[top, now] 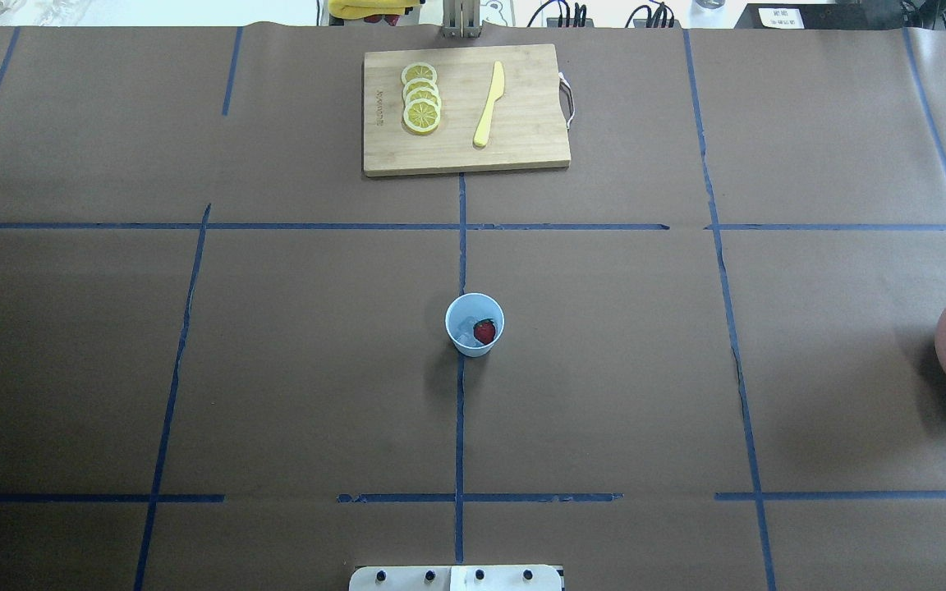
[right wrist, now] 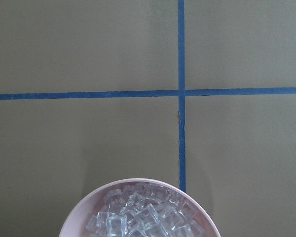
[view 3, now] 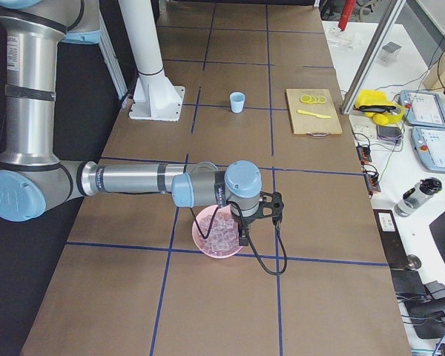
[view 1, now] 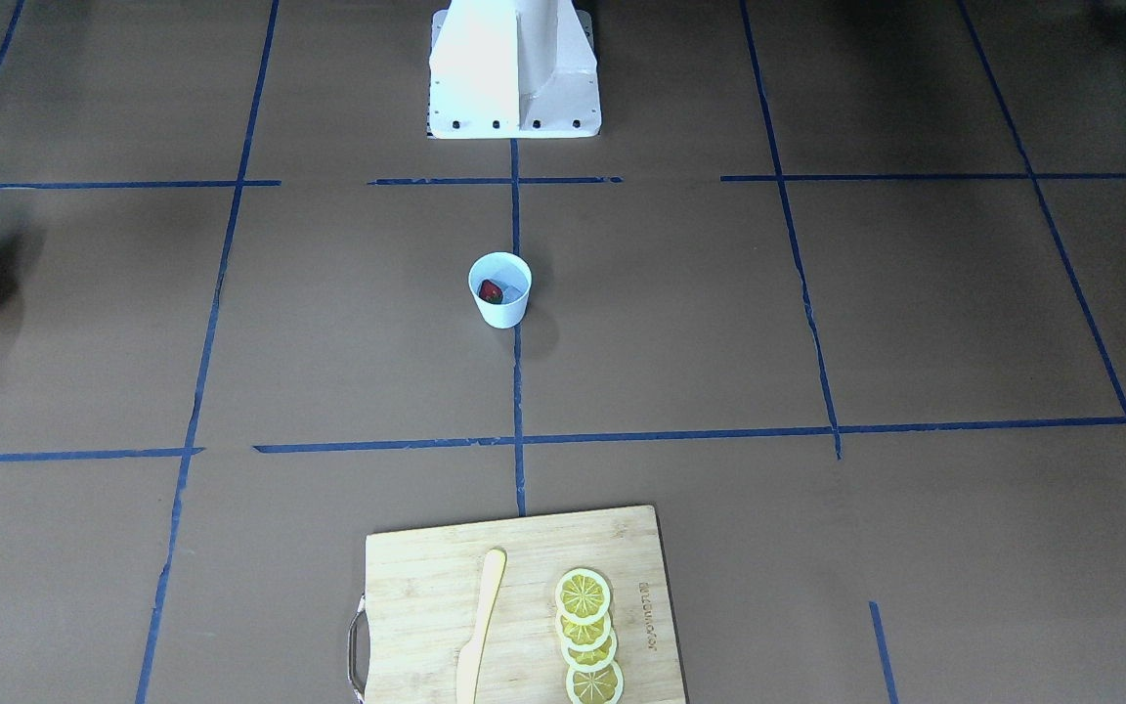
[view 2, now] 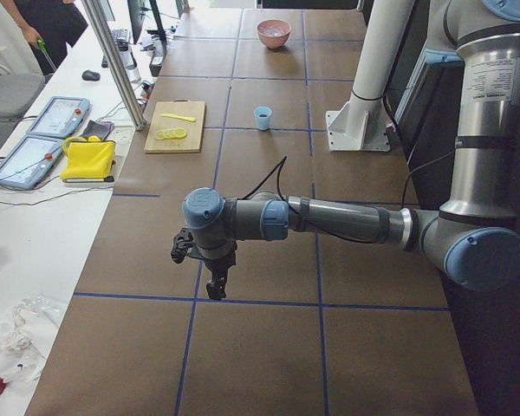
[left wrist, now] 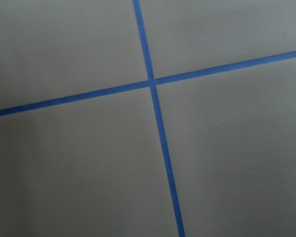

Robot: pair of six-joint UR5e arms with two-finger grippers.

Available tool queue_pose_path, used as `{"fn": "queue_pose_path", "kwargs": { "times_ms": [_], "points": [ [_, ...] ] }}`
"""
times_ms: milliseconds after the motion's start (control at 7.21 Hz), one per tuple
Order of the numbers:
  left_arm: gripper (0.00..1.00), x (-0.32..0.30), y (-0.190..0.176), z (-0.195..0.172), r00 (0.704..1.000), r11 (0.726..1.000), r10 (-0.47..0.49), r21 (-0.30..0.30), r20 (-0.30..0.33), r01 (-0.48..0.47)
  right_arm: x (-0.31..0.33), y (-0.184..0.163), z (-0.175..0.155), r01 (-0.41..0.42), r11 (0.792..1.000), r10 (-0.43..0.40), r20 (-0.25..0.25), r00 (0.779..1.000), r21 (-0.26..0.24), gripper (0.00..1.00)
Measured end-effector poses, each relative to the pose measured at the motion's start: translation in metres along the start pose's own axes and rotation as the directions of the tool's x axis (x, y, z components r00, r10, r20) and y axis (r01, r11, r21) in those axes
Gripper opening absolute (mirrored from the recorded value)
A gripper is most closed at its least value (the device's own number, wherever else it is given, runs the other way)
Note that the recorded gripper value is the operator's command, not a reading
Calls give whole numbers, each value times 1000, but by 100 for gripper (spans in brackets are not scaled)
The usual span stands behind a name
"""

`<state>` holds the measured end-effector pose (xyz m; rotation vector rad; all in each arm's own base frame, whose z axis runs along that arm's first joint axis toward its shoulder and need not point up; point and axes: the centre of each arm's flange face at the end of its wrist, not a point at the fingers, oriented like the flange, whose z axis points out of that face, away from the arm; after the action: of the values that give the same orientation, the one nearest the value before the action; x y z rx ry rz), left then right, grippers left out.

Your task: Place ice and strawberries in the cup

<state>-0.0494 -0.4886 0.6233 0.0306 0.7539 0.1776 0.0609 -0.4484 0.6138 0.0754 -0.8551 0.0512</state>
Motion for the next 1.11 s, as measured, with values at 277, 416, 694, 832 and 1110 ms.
{"fn": "queue_pose_path", "kwargs": {
  "times_ms": [277, 416, 694, 832, 1110],
  "points": [
    [100, -10, 5, -8, 998, 998, -65, 21, -2, 65, -1, -2, -1, 2, 1000, -2, 0, 1000, 2, 99],
    [100, -16, 7, -13, 996, 996, -86, 33, -1, 86, -2, -2, -1, 3, 1000, -3, 0, 1000, 3, 99],
    [100, -25, 11, -15, 994, 993, -108, 37, -1, 108, -2, -3, -2, 5, 1000, -5, 0, 1000, 4, 99],
    [100, -31, 12, -9, 993, 993, -117, 30, -3, 117, -3, -3, -2, 5, 1000, -5, 0, 1000, 5, 99],
    [100, -46, 27, 9, 994, 993, -114, 40, -3, 114, -3, -4, -2, 6, 1000, -6, 0, 1000, 5, 99]
  ]
}}
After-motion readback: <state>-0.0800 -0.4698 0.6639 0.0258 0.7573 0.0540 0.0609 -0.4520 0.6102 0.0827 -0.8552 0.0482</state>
